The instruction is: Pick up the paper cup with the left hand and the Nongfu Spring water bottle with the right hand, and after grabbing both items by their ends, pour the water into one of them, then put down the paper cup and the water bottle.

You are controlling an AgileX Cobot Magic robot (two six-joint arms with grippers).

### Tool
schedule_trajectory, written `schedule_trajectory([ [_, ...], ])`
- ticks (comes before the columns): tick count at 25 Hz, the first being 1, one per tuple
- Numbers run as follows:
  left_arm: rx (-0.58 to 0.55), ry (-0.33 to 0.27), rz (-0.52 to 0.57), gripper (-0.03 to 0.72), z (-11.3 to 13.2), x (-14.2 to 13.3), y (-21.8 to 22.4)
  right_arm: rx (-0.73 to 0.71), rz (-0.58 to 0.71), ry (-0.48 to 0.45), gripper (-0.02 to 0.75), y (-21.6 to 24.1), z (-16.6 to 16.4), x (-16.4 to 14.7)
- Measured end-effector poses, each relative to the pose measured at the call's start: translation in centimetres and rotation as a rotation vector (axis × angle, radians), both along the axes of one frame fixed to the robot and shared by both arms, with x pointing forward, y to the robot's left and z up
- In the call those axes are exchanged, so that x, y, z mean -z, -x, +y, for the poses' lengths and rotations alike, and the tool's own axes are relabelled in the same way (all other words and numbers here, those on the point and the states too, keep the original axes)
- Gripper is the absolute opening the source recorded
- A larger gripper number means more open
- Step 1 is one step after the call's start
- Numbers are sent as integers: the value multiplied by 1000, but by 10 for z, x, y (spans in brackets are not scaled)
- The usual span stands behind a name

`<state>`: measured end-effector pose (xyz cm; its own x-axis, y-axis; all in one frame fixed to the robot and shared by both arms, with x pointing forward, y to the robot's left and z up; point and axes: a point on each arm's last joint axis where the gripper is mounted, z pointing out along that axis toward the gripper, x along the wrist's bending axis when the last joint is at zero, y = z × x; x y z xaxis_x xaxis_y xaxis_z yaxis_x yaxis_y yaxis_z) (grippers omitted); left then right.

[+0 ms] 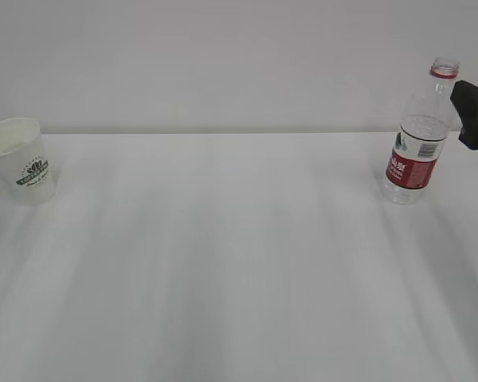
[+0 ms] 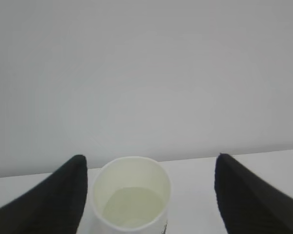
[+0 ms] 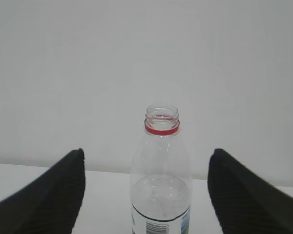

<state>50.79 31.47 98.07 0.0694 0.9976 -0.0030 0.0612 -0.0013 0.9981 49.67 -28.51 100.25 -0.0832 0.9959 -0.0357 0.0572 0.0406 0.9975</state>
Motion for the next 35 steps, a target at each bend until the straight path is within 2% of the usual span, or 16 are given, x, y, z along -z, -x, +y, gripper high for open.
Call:
schedule_trajectory([
  [11,-35,-31,80,583,2,-19,17,0,-6,-33,587,20,-1,-2],
  [21,-70,-53,193,570,4,-26,33,-4,44,-20,587,27,-1,-5],
  [28,-95,-69,172,568,4,-49,53,-1,59,-14,587,34,-1,-11],
  [35,-123,-80,147,513,4,-69,79,0,58,-6,587,44,-2,-20],
])
